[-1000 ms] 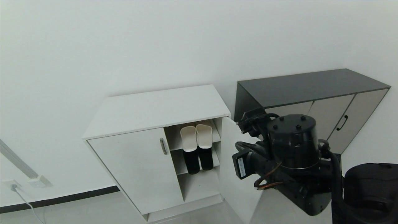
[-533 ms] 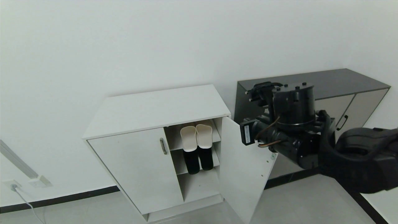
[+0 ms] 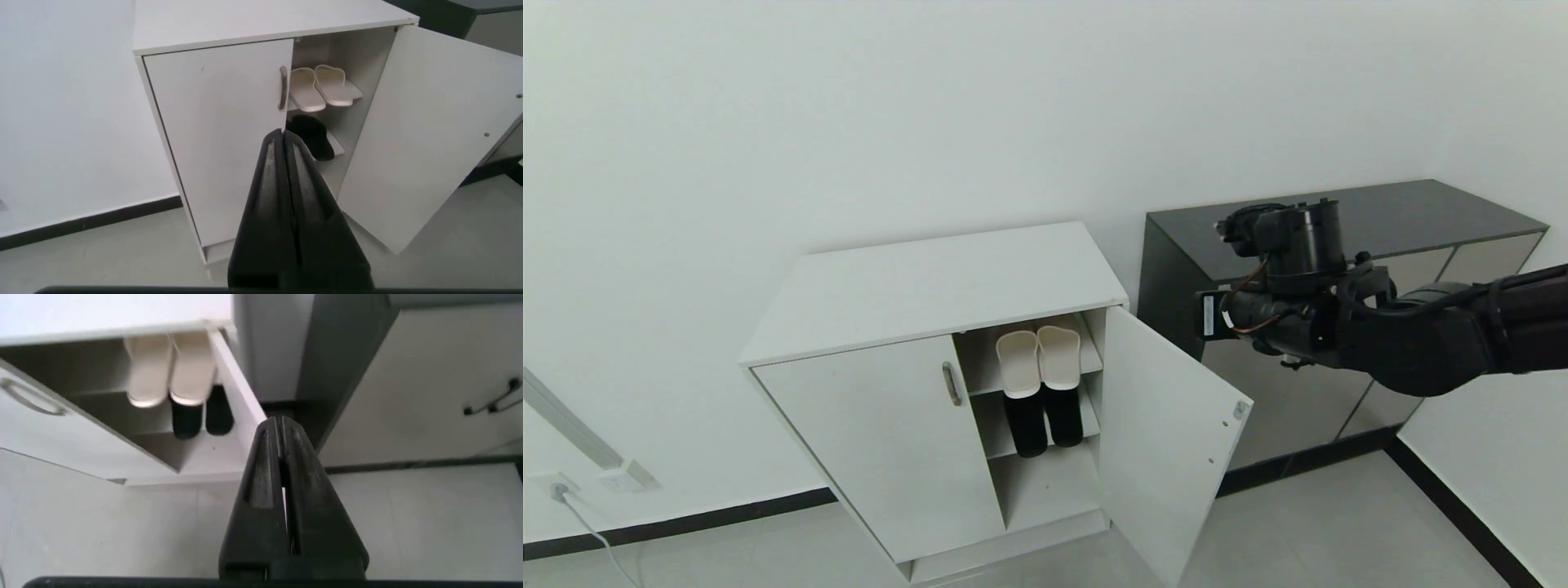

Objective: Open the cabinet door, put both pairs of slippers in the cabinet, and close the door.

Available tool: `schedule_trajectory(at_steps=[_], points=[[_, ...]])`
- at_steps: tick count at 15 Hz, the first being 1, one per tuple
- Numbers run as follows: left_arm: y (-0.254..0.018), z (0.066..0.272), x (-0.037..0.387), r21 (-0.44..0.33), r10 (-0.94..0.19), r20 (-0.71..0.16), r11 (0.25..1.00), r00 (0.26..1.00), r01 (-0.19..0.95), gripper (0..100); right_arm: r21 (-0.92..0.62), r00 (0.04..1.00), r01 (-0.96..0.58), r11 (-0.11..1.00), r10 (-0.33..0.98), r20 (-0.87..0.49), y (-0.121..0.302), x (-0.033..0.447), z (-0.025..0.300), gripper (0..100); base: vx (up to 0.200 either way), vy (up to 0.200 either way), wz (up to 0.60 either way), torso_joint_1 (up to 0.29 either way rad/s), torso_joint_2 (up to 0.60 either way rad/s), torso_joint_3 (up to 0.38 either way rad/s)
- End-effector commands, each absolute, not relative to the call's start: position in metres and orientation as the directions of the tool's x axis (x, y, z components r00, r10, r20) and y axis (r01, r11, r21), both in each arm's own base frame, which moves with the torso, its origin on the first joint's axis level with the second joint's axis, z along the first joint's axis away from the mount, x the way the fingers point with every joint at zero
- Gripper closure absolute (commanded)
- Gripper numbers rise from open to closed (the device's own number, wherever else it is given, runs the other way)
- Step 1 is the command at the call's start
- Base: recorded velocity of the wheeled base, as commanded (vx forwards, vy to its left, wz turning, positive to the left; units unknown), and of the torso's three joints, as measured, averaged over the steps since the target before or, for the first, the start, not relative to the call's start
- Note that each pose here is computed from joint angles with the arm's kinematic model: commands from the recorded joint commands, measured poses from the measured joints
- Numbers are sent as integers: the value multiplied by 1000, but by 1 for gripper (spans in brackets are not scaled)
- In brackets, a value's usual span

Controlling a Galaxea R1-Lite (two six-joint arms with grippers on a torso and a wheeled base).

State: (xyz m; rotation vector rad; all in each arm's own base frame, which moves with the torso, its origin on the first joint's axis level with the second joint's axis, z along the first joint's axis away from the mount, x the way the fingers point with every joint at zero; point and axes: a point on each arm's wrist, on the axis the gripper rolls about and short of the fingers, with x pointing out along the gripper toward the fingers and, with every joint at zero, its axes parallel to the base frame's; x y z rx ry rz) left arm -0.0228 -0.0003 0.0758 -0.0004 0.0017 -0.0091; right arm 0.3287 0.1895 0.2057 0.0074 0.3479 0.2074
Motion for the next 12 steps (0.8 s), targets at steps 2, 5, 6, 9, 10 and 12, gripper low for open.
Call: schedule_trajectory(at_steps=[2,5,6,9,10,12], points=[[0,76,-23,0,-9,-2,1000,1000,9,100,25,904,-169,985,165,-395,186,347,178,100,0,0,0,0,0,0],[0,76,-23,2,-9,-2,1000,1000,9,100,17,907,-144,989,138,-398,182,365,160,100,0,0,0,0,0,0],[0,76,-23,0,-9,-2,1000,1000,9,100,14,905,-141,990,134,-404,184,369,153,100,0,0,0,0,0,0],[0,76,-23,2,-9,-2,1000,1000,9,100,7,902,-139,990,130,-412,188,379,136,100,0,0,0,0,0,0],[0,76,-23,2,-9,-2,1000,1000,9,100,6,900,-139,990,128,-417,189,382,132,100,0,0,0,0,0,0],[0,76,-23,2,-9,-2,1000,1000,9,100,4,898,-136,991,125,-423,190,387,127,100,0,0,0,0,0,0]])
